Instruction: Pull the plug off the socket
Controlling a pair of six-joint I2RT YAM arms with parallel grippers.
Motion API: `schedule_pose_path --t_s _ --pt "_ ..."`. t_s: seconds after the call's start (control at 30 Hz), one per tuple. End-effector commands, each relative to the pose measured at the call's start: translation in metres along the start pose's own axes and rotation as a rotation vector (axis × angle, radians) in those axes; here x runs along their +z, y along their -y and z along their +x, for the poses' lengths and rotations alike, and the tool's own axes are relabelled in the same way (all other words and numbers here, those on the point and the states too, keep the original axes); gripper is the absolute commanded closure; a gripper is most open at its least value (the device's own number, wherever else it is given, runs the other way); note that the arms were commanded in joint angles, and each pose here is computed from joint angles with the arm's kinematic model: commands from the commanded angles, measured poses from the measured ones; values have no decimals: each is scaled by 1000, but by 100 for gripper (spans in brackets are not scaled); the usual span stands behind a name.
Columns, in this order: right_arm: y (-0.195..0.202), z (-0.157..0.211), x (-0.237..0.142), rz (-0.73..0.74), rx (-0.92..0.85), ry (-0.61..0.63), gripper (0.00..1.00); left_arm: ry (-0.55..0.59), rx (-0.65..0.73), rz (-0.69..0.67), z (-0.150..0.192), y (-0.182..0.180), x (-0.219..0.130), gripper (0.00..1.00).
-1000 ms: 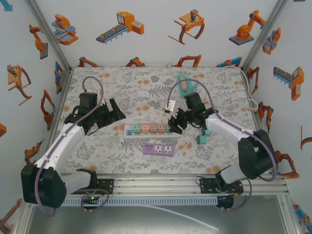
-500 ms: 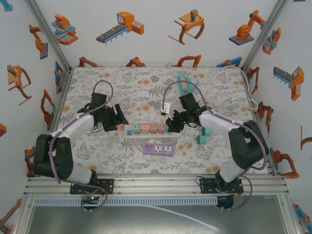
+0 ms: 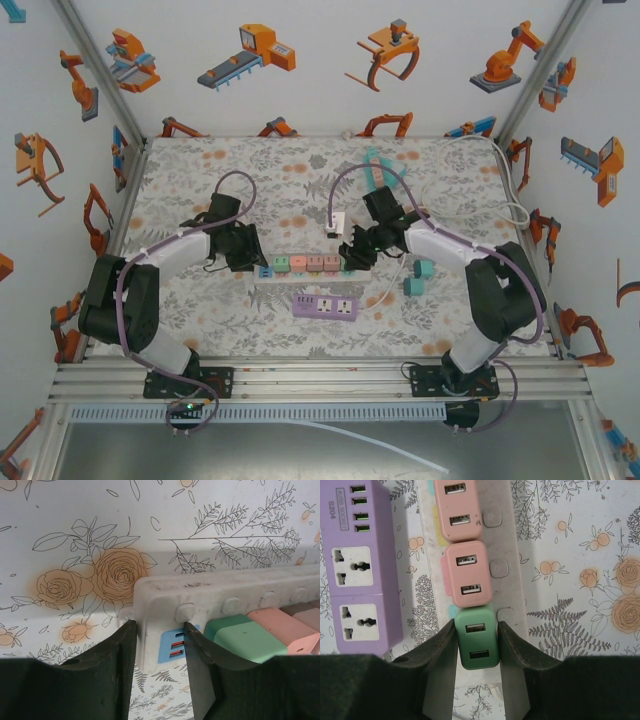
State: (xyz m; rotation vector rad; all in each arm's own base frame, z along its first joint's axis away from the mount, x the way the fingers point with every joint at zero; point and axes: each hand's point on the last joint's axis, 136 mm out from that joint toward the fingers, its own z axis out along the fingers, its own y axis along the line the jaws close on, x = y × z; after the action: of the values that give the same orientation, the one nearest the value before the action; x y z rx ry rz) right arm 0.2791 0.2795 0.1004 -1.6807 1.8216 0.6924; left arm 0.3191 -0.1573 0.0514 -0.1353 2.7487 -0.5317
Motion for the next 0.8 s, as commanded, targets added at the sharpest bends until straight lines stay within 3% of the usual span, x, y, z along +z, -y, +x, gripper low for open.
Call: schedule_pose_path --t_s 0.0,0.47,0.77 --pt "4 -14 1 -8 -36 25 67 -68 25 -23 25 -9 9 58" --pt "-12 -39 -11 -73 -31 77 75 -155 33 -203 55 -37 6 57" --pt "-18 -33 -19 -19 -82 29 76 -153 41 -216 57 -39 1 57"
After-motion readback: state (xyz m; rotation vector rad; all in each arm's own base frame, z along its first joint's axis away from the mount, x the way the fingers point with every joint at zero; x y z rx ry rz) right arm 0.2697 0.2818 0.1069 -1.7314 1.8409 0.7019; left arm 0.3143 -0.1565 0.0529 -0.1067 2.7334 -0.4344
